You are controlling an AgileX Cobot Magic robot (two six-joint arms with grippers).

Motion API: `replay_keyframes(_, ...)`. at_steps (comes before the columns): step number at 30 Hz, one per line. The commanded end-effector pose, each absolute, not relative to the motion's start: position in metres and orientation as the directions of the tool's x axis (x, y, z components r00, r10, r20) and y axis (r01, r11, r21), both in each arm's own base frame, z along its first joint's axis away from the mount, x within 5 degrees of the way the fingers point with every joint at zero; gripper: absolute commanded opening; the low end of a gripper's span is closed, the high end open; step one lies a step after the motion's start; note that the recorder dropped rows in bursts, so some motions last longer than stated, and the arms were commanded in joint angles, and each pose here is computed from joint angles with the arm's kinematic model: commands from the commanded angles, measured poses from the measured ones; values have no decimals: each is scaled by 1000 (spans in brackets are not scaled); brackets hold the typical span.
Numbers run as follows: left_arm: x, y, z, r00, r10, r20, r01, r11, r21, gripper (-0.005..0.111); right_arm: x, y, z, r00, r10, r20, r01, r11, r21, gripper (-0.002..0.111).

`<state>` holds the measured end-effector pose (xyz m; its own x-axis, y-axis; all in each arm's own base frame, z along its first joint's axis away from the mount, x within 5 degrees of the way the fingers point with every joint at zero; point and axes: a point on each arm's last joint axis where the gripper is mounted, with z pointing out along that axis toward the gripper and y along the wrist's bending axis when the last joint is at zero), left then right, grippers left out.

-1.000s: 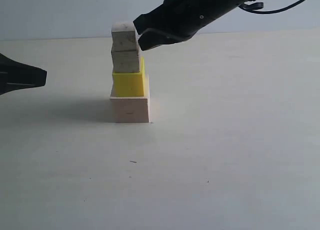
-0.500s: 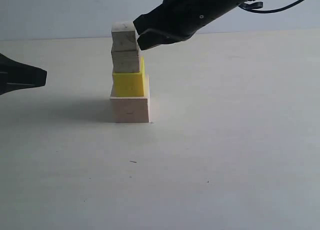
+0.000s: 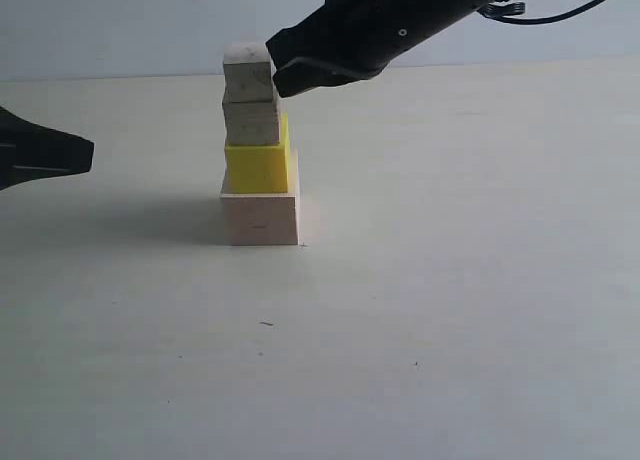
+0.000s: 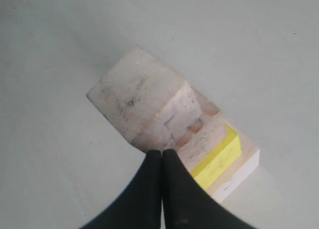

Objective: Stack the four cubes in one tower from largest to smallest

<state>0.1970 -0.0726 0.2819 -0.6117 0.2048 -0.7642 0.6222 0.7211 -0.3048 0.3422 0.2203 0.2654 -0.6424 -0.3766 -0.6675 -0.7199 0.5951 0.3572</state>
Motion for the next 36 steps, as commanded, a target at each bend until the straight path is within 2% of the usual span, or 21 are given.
replay_keyframes(1, 196, -74, 283, -612, 195, -766, 624, 715, -316, 0, 343, 220, 267, -629, -377, -680, -729, 590, 348, 0)
replay_keyframes(36, 196, -74, 283, -612, 195, -766, 624, 715, -316, 0, 341, 221, 267, -618, -393, -681, -745, 571, 345, 0)
